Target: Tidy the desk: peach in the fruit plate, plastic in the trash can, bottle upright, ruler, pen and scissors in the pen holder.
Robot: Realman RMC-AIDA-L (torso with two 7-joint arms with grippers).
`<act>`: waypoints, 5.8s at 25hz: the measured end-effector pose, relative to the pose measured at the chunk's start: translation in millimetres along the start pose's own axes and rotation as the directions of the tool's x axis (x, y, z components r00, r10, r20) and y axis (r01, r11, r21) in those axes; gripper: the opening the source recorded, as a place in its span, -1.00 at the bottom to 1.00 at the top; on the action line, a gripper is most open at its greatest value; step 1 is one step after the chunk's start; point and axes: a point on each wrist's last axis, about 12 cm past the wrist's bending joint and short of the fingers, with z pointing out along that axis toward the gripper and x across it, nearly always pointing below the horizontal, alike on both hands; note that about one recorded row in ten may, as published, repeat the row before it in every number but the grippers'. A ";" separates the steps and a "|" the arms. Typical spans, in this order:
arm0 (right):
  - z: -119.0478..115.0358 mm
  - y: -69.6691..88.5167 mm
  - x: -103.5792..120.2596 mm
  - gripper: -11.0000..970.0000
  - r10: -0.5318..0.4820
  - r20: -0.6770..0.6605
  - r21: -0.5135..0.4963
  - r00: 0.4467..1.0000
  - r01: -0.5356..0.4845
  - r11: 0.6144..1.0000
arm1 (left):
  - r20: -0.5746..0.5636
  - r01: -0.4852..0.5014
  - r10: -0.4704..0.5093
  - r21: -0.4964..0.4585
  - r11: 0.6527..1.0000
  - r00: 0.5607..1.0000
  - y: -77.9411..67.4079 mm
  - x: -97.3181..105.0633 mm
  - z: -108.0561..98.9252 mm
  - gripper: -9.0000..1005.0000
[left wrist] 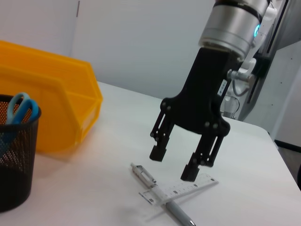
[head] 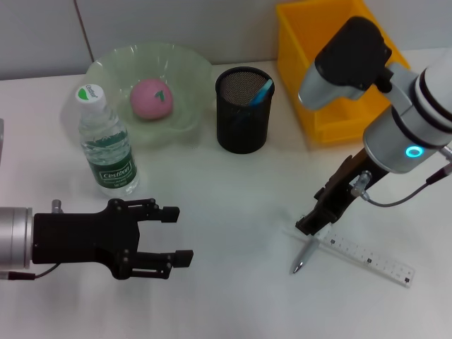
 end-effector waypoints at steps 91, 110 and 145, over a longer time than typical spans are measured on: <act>49.9 1.1 3.1 0.15 -0.059 -0.018 0.056 0.998 0.060 0.997 | -0.001 0.003 -0.003 0.016 1.000 1.000 -4.7 7.0 3.1 0.61; -47.4 0.6 -31.0 -0.20 -0.067 0.367 0.102 0.928 0.031 0.994 | 0.000 -0.002 0.002 0.018 1.000 1.000 -3.9 5.3 3.7 0.61; -28.0 -61.2 -53.9 -0.15 -0.086 0.937 0.112 0.340 -0.057 0.992 | 0.000 -0.029 0.029 0.019 0.999 1.000 -3.0 4.0 4.2 0.61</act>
